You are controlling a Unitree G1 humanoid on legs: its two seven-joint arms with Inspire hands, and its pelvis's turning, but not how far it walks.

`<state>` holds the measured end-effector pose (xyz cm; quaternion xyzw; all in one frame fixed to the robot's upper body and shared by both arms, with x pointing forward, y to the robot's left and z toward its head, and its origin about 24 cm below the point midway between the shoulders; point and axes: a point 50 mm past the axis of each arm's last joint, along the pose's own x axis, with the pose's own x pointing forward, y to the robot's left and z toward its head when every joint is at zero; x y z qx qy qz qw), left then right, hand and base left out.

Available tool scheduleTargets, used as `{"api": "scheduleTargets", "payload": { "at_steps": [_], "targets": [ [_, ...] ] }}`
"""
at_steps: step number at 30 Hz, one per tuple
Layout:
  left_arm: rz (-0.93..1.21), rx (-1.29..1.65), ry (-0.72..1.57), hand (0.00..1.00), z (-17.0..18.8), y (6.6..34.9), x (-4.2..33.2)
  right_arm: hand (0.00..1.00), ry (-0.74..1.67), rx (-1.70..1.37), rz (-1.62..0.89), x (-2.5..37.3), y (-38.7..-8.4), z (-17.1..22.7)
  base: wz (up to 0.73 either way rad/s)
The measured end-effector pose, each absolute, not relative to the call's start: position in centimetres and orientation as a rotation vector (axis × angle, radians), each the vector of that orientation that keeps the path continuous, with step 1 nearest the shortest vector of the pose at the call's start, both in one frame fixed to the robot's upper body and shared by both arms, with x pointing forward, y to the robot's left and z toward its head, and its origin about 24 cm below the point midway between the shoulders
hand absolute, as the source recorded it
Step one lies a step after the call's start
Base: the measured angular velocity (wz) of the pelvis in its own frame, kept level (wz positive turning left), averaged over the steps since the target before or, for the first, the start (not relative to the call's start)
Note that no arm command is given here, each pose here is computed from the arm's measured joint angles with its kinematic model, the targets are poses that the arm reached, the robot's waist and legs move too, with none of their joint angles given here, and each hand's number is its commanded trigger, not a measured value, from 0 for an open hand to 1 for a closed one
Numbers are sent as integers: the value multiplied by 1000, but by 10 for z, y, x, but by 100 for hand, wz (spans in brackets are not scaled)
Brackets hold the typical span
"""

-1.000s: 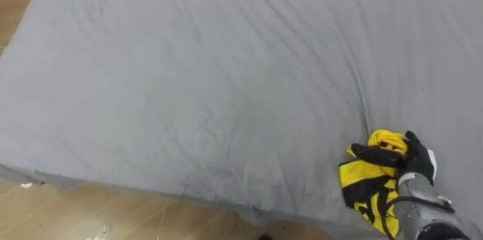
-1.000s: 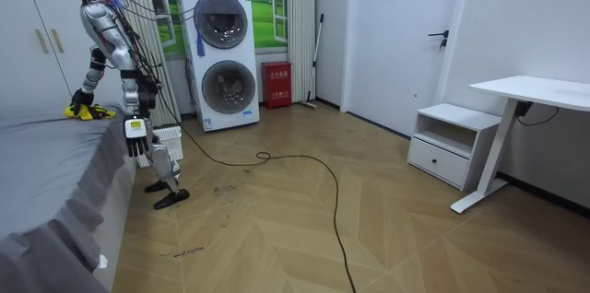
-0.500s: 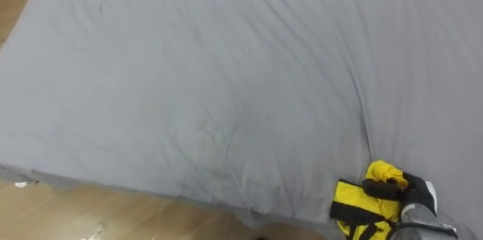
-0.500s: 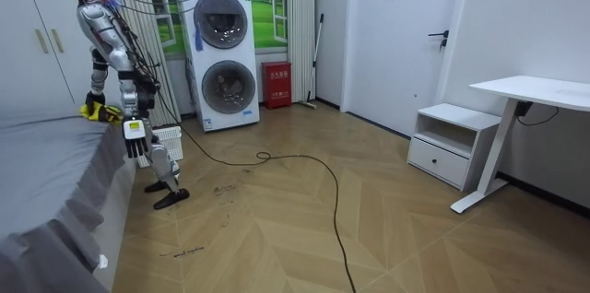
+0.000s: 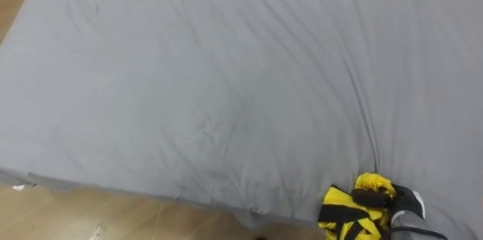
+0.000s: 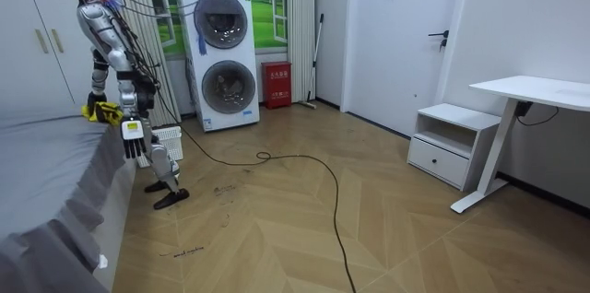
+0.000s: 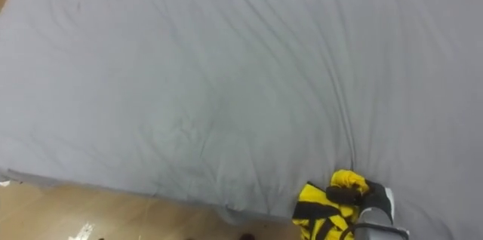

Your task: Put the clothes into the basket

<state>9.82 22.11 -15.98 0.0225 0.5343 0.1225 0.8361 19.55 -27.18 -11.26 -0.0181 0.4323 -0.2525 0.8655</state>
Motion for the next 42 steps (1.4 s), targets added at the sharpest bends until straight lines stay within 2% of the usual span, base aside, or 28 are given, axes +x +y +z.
{"api": "scheduleTargets", "payload": {
  "at_steps": [7,15,22,31,36,42],
  "targets": [
    [273,60,1147,0,-161,225,90,100,743,26,-513,221,-270,-93,-15],
    [316,46,1178,0,-162,233,66,100,643,101,-530,213,-280,-82,-20],
    [239,142,1196,0,-161,232,68,100,570,172,-613,200,-299,-70,-37],
    [238,159,1301,0,-164,234,44,100,556,206,-734,175,-324,-65,-27],
    [267,143,1320,0,-164,237,36,100,518,200,-750,172,-332,-57,-32],
    [292,116,1334,0,-164,238,34,100,449,181,-793,181,-357,-36,-25]
  ]
}}
